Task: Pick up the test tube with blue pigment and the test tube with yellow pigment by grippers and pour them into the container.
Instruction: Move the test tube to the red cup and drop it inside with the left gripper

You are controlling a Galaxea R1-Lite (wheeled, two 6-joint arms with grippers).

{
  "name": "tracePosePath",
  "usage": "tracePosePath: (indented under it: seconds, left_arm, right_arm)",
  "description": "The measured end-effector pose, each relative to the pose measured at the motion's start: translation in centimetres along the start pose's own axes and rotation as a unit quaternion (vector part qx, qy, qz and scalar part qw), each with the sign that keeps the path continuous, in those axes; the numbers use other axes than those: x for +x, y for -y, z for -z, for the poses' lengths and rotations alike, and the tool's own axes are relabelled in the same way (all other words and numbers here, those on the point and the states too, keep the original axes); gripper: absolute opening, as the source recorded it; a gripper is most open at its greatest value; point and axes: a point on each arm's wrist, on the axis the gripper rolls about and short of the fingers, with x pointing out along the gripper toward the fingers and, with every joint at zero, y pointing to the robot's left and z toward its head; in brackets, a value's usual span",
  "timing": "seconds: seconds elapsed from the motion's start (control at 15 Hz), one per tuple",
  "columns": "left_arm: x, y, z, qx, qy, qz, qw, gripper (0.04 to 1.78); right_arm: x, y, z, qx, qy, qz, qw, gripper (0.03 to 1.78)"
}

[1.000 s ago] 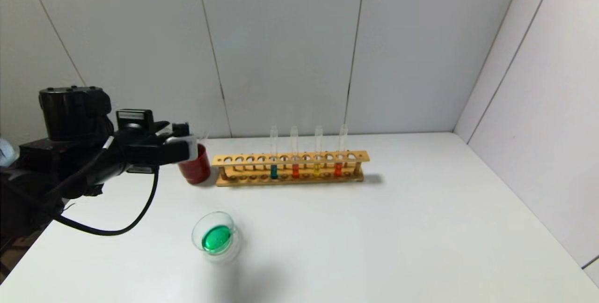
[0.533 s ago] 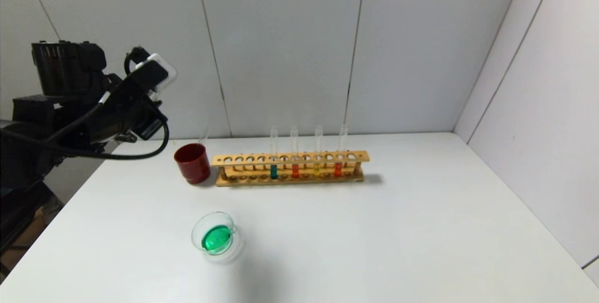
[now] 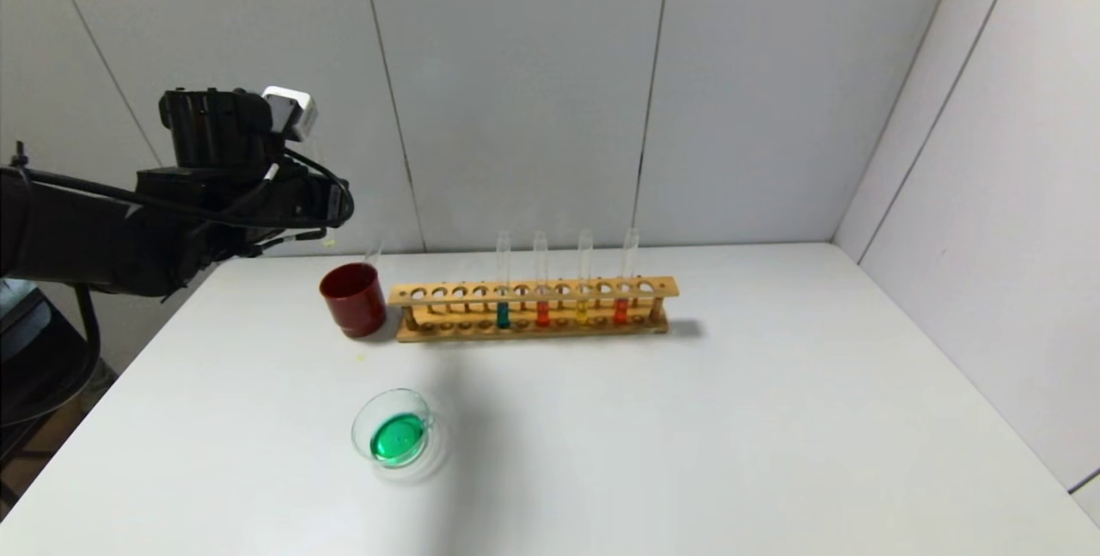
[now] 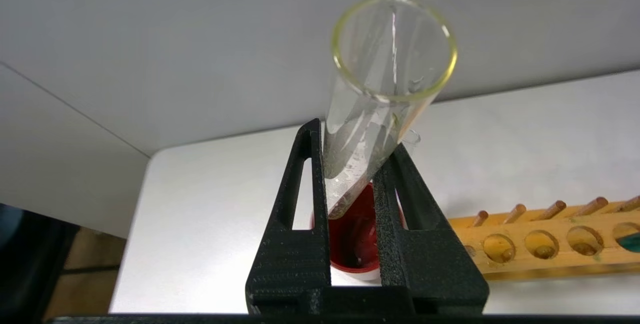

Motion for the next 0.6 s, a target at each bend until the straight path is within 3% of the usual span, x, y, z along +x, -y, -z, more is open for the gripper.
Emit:
tracePosePath:
  seconds: [0.6]
  left_arm:
    - [4.6,0.6,4.9,-0.018,-0.065,-0.008,0.998,0.30]
  right_arm:
    - [0.0,0.0,0.0,0.000,0.000,0.000,1.0000,1.75]
